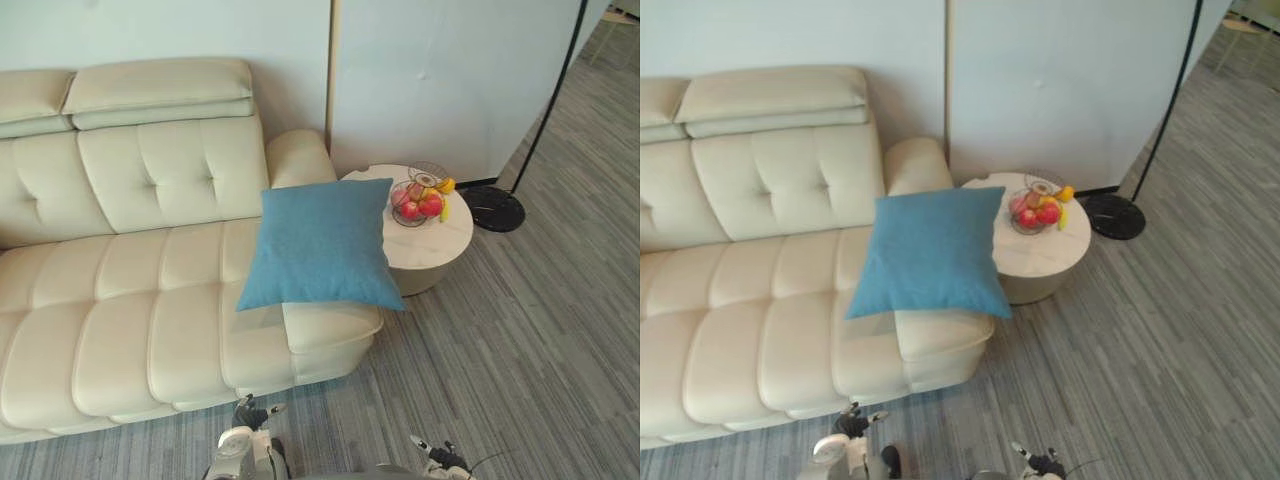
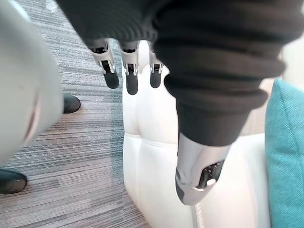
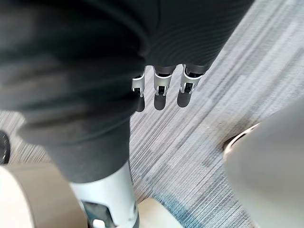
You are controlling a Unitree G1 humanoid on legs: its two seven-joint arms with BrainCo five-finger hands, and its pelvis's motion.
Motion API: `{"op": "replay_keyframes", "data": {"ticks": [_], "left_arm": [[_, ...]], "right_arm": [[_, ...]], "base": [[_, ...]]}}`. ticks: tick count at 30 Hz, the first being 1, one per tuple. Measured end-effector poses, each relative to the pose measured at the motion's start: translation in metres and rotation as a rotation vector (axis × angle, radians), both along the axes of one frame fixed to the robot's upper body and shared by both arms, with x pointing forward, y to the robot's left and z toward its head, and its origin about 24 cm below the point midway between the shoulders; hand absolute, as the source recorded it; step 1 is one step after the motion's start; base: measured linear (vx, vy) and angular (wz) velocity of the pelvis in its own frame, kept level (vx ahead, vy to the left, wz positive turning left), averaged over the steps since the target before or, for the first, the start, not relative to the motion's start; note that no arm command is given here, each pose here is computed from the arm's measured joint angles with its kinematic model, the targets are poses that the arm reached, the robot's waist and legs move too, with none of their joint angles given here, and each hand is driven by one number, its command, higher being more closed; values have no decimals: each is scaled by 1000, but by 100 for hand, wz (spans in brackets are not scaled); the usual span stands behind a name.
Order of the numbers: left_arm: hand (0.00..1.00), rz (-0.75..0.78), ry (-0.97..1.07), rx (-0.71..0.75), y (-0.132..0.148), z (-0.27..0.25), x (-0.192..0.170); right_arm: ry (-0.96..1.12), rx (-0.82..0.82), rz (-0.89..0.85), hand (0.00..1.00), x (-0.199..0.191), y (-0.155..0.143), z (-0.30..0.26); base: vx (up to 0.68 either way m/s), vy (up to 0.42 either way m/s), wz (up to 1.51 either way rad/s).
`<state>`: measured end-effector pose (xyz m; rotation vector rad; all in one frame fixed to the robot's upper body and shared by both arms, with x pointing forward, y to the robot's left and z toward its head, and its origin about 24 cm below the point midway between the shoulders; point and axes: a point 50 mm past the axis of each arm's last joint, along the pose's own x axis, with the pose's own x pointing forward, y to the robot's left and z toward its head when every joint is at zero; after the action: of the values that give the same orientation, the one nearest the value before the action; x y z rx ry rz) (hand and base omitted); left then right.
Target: Pick up cushions and gather them together orderly.
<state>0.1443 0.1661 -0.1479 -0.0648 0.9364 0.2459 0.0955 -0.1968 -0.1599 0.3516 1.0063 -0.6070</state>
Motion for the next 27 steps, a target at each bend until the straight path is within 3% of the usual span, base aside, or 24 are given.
{"op": "replay_keyframes", "data": {"ticks": [13,27], "left_arm": [[0,18,15,3,4,-1,-4],[0,9,45,-40,-13,-6,-11]], "right_arm": [[-2,-2,25,0,-1,5,1],[42,-40,11,0,-14,-10,-1]], "base": [[3,112,-19],[220,-61,27]]}}
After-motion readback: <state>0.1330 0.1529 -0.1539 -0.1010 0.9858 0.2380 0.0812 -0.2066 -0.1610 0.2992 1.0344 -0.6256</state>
